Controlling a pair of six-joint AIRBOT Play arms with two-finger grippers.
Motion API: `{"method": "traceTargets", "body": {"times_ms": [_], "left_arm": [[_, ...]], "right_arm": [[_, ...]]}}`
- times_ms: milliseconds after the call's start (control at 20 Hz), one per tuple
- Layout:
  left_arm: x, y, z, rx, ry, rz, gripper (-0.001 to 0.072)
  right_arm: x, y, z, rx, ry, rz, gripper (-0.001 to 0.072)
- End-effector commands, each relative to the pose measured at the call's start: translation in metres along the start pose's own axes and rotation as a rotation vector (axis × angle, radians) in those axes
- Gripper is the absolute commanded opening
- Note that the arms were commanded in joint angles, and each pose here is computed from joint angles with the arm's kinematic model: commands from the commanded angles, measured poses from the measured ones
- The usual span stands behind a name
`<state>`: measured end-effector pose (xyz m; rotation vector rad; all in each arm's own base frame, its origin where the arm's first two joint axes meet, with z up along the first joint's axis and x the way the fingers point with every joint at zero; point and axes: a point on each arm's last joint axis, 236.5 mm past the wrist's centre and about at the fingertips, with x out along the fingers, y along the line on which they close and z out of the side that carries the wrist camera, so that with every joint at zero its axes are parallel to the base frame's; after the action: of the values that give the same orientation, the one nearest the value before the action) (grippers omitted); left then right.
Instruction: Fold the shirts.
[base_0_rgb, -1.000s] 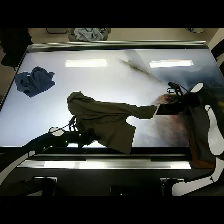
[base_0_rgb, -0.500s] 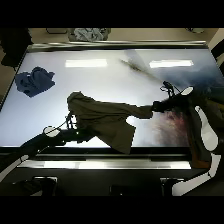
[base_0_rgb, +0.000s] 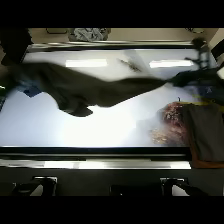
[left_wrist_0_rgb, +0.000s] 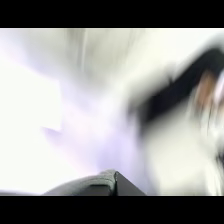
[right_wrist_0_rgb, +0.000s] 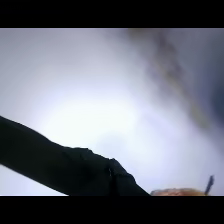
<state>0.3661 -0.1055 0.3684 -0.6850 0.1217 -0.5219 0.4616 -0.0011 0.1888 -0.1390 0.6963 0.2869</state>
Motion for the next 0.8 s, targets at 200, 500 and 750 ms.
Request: {"method": "traceTargets", "body": {"times_ms": [200,500,750], "left_arm": [[-0.124,-0.170,0.129,0.334,-0.334,-0.089,0.0032],[-0.149,-0.207,0.120,0.365,-0.369,-0.140,0.0032],[-0.129,-0.146,0.120,0.316,-0.291,0.055,0.0032]], "right_arm": [[-0.312,0.049,0.081,-0.083,-0.635,-0.352,0.0039],[-0.420,0.073,0.072,-0.078,-0.857,-0.468,0.0038],[-0.372,0.046,0.045,-0.050,-0.593,-0.493,0.0038]]}}
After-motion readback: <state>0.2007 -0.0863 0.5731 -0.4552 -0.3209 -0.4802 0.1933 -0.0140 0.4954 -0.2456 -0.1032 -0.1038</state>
